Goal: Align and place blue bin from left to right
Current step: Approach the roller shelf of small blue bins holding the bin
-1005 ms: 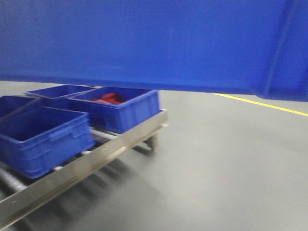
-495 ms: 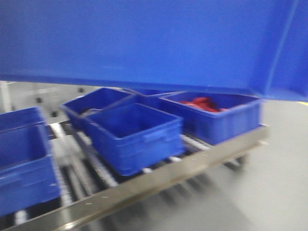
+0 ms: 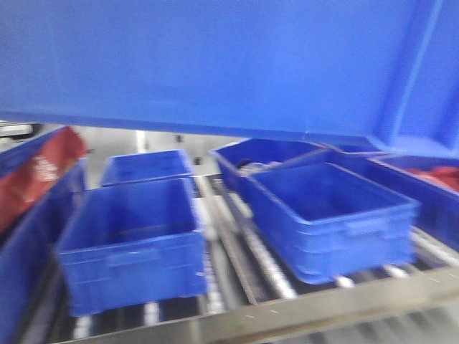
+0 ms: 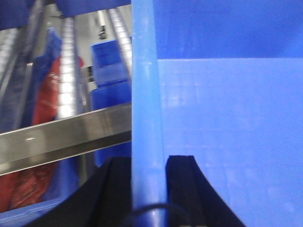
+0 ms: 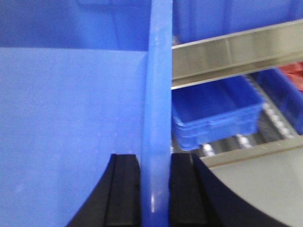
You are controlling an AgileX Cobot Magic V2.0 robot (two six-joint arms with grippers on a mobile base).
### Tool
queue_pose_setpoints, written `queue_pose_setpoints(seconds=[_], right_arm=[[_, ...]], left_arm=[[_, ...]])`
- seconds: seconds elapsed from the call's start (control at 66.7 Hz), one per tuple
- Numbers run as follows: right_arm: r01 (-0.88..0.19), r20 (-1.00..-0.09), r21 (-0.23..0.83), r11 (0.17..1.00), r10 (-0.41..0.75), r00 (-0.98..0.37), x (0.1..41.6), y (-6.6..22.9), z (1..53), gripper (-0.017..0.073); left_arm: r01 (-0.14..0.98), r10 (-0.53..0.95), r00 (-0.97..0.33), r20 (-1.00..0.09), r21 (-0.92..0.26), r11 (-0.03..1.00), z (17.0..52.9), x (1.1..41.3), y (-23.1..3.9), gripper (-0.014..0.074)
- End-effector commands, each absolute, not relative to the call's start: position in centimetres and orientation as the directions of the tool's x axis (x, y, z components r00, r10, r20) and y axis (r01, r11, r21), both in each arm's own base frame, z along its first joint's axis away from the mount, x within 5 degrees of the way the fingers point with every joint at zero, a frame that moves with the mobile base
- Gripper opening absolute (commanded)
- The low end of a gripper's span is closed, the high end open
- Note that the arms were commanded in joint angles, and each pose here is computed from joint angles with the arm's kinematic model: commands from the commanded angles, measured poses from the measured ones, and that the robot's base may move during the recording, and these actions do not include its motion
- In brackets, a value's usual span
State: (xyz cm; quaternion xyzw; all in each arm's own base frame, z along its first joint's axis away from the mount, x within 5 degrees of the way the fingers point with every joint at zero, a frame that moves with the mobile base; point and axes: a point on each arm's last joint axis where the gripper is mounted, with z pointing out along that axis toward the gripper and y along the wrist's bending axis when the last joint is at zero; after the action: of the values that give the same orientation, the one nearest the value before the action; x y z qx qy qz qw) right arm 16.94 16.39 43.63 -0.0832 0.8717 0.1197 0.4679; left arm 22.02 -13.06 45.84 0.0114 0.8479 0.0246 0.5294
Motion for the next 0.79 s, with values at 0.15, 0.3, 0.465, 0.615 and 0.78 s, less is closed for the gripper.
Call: queue_pose_setpoints(seconds=[0.15,0.3,0.465,0.615,0.78], right_arm=[[-0.38,-0.892,0.202,0.903,0.01,-0.451,16.68,17.51,45.22,-0.0078],[-0.38,-0.892,0.202,0.903,0.01,-0.451,16.68,17.51,45.22,-0.0078],[-0.38,-0.892,0.202,0.903,0.01,-0.451,16.68,17.51,45.22,-0.0078],[-0.38,-0.892,0.202,0.903,0.01,-0.451,16.68,17.51,45.22,-0.0078],[-0.38,-0.892,0.202,0.903,0.01,-0.451,16.68,17.51,45.22,-0.0078]], left_arm=[[0.1,0.04,-0.323,-0.946,0.007,0.995,47.31,21.87,-14.0,-0.0111],[0.1,0.04,-0.323,-0.946,0.007,0.995,47.31,21.87,-14.0,-0.0111],[0.1,0.04,-0.323,-0.946,0.007,0.995,47.31,21.87,-14.0,-0.0111],[0.1,0.04,-0.323,-0.946,0.007,0.995,47.31,21.87,-14.0,-0.0111],[0.1,0.04,-0.323,-0.946,0.007,0.995,47.31,21.87,-14.0,-0.0111]])
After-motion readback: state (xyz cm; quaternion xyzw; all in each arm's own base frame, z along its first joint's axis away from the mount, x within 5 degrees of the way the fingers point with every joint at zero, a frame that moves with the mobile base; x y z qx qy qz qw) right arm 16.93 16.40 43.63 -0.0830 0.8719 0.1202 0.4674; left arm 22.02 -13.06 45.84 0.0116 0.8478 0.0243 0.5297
